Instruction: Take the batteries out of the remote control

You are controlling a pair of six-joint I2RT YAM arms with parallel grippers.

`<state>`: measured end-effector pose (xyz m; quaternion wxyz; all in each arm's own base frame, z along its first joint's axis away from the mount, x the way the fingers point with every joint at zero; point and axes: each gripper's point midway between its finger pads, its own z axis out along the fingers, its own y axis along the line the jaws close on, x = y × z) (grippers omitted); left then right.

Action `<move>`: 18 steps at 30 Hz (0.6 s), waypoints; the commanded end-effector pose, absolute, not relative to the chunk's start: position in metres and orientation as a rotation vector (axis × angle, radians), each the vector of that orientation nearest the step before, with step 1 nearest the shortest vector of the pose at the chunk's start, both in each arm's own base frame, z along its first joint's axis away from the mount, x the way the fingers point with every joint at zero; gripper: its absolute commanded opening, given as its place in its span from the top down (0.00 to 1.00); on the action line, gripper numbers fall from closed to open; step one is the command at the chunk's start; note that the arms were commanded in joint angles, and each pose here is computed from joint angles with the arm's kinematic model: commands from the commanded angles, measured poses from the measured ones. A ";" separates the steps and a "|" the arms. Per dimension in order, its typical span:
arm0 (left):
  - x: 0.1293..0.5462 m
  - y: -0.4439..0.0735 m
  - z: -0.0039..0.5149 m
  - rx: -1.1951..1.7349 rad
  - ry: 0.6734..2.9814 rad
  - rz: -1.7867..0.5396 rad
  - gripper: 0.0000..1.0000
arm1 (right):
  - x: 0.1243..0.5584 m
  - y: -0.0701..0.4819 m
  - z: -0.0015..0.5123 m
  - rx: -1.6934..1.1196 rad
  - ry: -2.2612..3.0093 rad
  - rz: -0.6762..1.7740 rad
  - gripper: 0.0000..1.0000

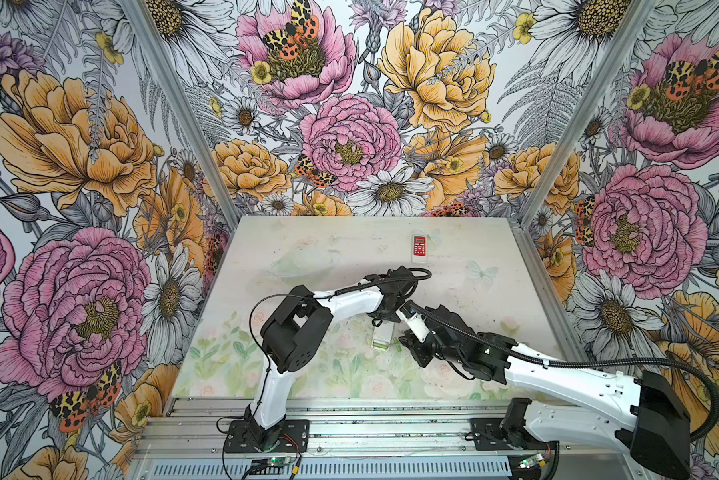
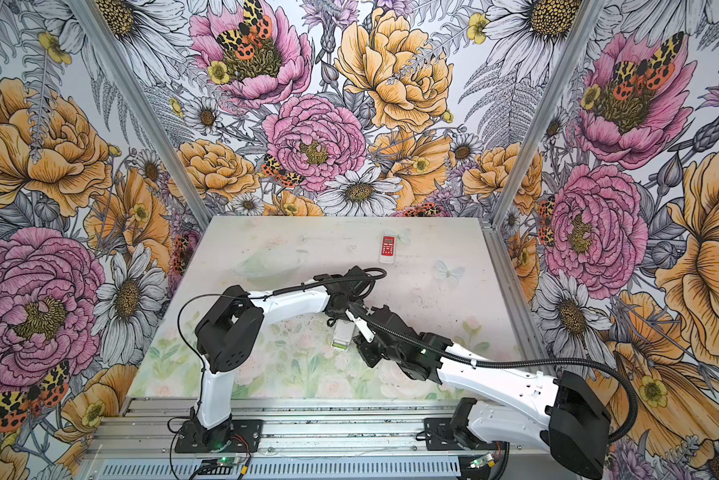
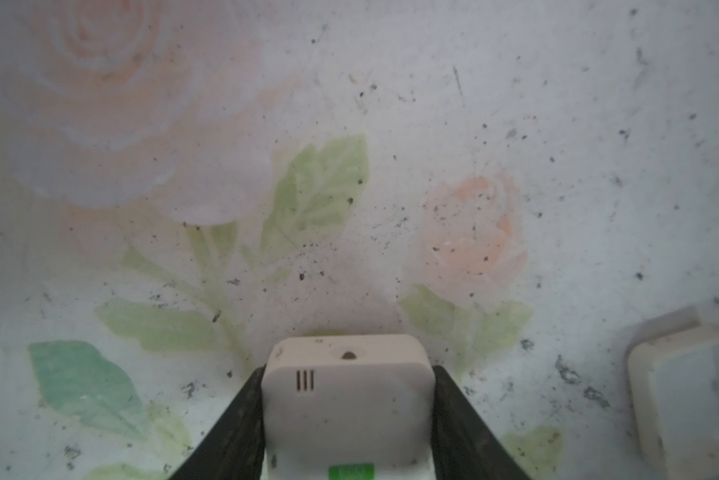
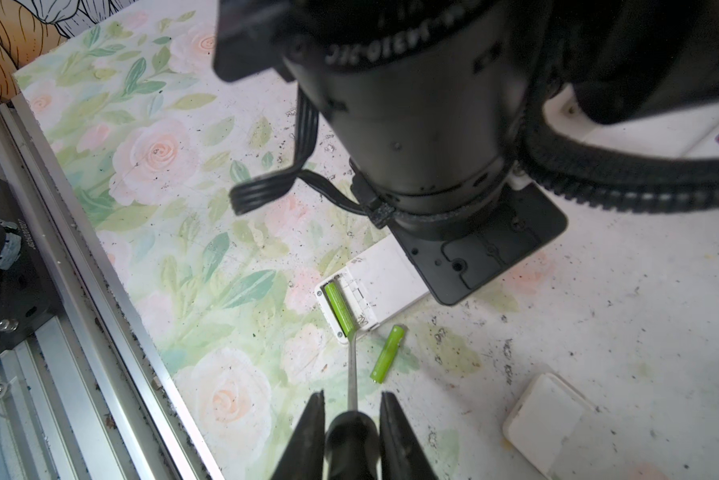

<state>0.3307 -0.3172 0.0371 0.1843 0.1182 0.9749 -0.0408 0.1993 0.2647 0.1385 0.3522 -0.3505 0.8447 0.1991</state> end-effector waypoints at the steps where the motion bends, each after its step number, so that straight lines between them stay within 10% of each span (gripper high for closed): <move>1: 0.342 -0.324 0.062 0.312 2.670 -0.157 0.71 | 0.207 0.271 0.153 -0.895 2.148 0.520 1.00; 18: 0.346 -0.322 0.063 0.309 2.668 -0.153 0.71 | 0.201 0.271 0.147 -0.909 2.168 0.545 1.00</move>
